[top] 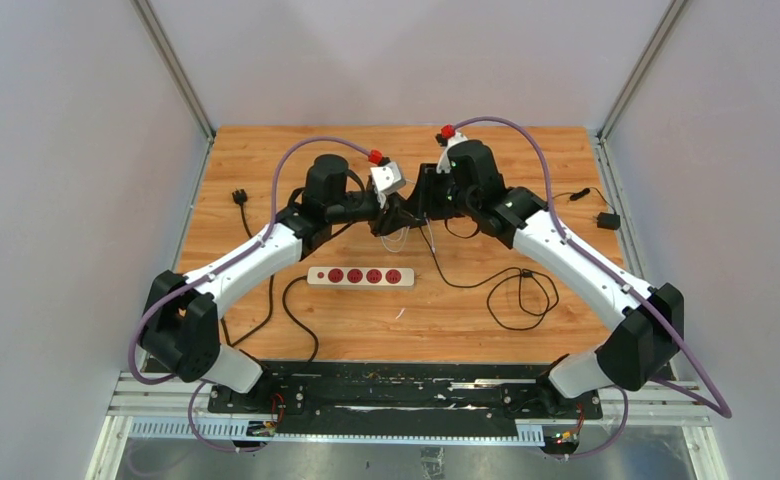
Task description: Insert the plug
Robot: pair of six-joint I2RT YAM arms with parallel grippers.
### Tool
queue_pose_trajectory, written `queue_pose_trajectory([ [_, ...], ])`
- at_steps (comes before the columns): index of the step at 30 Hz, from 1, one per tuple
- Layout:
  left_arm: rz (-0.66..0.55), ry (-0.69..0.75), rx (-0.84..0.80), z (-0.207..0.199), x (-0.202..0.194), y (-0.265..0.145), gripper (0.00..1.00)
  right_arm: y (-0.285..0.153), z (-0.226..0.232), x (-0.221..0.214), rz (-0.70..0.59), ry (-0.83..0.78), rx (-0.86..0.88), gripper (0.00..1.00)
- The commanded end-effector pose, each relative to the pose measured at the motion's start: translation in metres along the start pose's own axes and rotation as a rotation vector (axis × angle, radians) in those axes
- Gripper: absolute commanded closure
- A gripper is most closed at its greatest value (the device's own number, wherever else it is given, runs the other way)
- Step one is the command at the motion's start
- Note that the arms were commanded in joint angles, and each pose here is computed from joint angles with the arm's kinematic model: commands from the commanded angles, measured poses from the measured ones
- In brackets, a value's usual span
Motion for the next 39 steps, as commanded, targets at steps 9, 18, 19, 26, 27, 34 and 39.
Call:
queue_pose_trajectory([
  [9, -0.069, 0.072, 0.109, 0.004, 0.023, -0.009, 0.01, -0.006, -0.018, 0.003, 0.029, -0.083, -0.160, 1.00],
  [18, -0.073, 0.004, 0.323, 0.063, 0.039, -0.014, 0.00, -0.049, -0.154, 0.088, -0.070, -0.031, -0.528, 1.00],
  [19, -0.085, -0.021, 0.340, 0.074, 0.043, -0.015, 0.00, -0.059, -0.171, 0.101, -0.097, -0.018, -0.575, 1.00],
  [26, -0.142, -0.191, 0.403, 0.141, 0.074, -0.028, 0.00, -0.136, -0.260, 0.172, -0.243, 0.033, -0.970, 1.00],
  [27, -0.142, -0.208, 0.410, 0.146, 0.071, -0.031, 0.00, -0.144, -0.263, 0.179, -0.267, 0.034, -1.005, 1.00],
  [34, -0.123, -0.253, 0.547, 0.141, 0.045, -0.056, 0.00, -0.081, -0.232, 0.143, -0.155, -0.153, -0.523, 1.00],
  [39, -0.099, -0.352, 0.645, 0.116, 0.010, -0.083, 0.00, -0.035, -0.183, 0.085, -0.093, -0.502, -0.064, 1.00],
])
Point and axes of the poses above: each gripper's point midway between its finger pads, its own y axis out along the fingers, its own z axis along the line the jaws close on, x = y × z, the point moved 5 cm from there along -y, back along the fingers, and after that the axes turned 15 degrees about -y, right-handed, at the moved point
